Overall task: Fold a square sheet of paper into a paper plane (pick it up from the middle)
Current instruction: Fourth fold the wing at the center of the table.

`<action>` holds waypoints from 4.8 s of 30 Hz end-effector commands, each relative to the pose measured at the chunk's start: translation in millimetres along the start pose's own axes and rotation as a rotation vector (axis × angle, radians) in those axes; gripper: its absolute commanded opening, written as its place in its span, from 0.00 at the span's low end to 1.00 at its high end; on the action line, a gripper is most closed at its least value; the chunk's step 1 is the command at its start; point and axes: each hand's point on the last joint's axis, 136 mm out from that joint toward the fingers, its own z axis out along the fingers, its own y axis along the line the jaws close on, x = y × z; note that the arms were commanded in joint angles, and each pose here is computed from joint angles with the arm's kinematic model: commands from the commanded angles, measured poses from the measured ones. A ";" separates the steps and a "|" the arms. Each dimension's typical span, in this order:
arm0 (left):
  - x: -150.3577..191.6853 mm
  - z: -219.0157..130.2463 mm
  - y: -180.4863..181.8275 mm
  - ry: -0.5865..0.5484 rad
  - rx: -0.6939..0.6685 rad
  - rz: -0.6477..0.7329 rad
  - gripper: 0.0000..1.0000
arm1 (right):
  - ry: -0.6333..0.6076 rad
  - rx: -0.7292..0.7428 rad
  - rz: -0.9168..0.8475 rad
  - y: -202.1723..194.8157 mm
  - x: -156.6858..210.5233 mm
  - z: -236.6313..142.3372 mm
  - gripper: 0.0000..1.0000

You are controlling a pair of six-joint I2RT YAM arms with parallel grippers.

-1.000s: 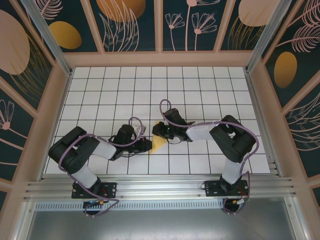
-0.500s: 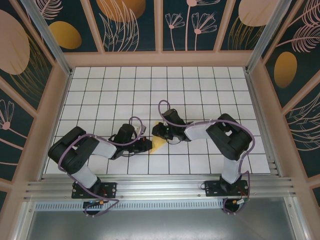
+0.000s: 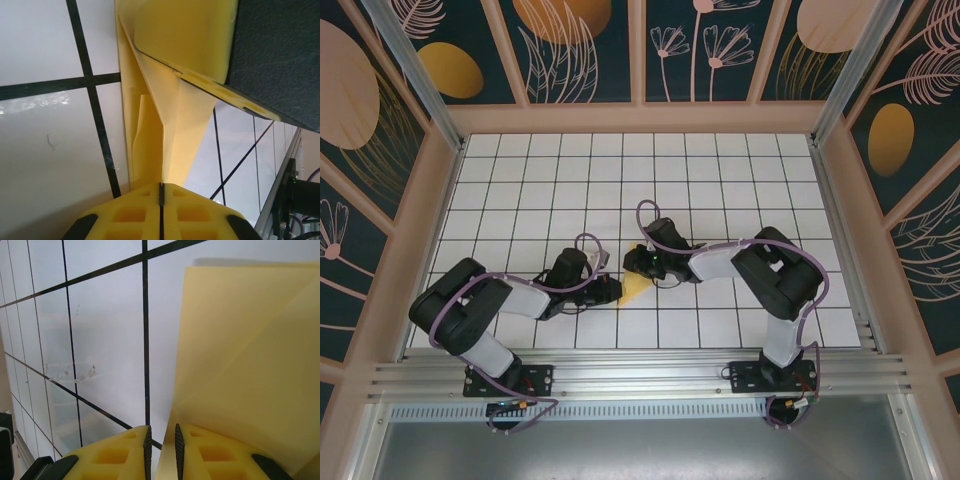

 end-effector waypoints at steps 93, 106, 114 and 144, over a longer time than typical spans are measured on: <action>-5.5 -10.4 -46.6 0.134 0.078 -0.003 0.16 | 0.077 0.284 0.069 -85.7 41.4 9.3 0.14; 13.0 0.6 -10.4 0.210 -0.046 -0.015 0.17 | 0.078 0.294 0.077 -90.4 45.5 8.1 0.14; 26.3 2.9 19.7 0.227 -0.140 -0.043 0.13 | 0.084 0.303 0.076 -92.0 46.3 8.7 0.14; 81.3 -28.1 59.7 0.308 -0.280 -0.169 0.09 | 0.088 0.351 0.061 -95.7 47.3 7.4 0.14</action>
